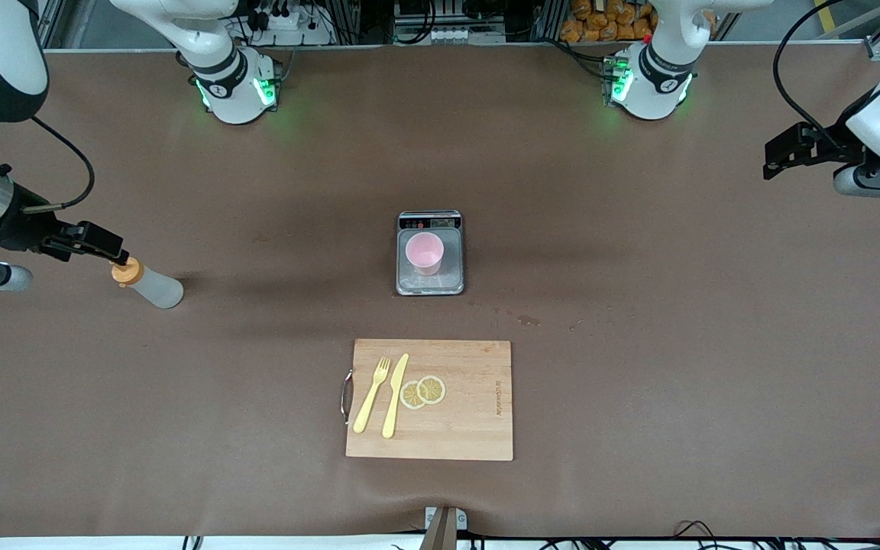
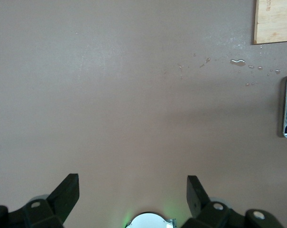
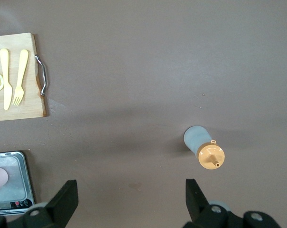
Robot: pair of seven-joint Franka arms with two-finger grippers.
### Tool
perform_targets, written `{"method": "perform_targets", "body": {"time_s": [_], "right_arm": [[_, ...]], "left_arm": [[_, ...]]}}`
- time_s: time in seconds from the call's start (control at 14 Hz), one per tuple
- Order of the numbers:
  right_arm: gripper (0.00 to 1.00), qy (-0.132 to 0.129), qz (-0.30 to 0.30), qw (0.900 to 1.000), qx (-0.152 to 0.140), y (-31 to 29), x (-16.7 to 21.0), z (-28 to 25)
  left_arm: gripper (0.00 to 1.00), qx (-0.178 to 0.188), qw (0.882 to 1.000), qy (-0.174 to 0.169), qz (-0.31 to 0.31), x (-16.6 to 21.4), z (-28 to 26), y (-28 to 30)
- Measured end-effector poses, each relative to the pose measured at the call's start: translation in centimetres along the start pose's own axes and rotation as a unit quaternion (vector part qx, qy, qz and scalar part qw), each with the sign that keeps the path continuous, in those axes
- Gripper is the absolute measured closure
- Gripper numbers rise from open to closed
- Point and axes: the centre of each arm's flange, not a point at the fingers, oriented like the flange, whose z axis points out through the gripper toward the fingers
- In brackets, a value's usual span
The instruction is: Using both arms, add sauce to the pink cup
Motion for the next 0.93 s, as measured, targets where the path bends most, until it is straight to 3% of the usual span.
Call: {"method": "perform_targets", "body": {"time_s": [0.21,0.43,0.93], "right_arm": [[0.0,0.009,-0.014,1.0,-0.012,-0.9,-0.5,0.8],[0.0,0.016,-0.067,0.997,-0.032,-0.6,-1.0,1.0],[0.0,0.031,-0.108,0.993,-0.038,1.4,-0.6,-0.1]], "left_arm": [[0.0,0.0,1.0,0.0,0.0,0.0,0.0,0.0],[0.0,0.0,1.0,0.0,0.0,0.0,0.0,0.0],[0.0,0.0,1.0,0.0,-0.001,0.0,0.0,0.0]]}}
